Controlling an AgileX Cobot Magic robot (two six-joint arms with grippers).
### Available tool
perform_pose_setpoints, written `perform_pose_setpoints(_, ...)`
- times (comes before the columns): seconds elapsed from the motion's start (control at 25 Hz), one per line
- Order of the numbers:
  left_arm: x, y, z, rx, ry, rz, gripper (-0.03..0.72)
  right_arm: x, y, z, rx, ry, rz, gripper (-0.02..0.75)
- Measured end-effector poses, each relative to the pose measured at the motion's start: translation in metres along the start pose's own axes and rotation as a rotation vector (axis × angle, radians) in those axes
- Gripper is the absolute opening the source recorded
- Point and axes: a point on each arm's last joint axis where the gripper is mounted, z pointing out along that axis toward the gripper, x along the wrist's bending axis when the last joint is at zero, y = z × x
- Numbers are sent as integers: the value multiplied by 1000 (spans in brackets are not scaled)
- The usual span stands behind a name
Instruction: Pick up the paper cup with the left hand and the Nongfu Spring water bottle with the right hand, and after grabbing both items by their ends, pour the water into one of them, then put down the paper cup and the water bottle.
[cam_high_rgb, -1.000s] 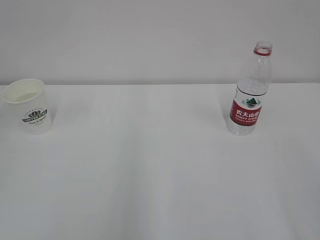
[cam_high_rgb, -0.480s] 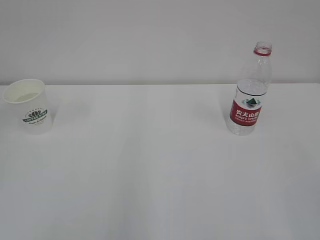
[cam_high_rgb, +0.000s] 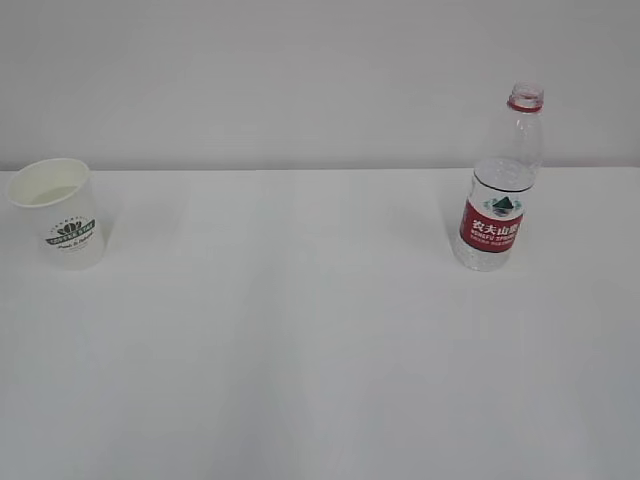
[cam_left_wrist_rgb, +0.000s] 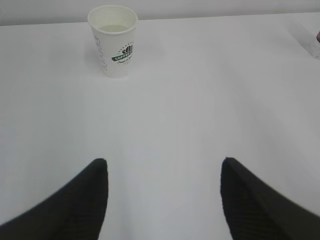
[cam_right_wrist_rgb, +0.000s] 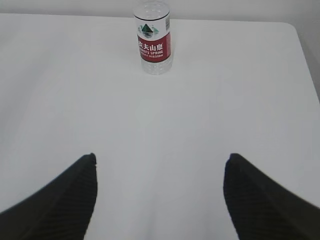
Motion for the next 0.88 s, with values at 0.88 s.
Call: perform_pose_setpoints(0.88, -2, -2, 2, 13, -19, 31, 503, 0, -4, 4, 30, -1, -17, 593)
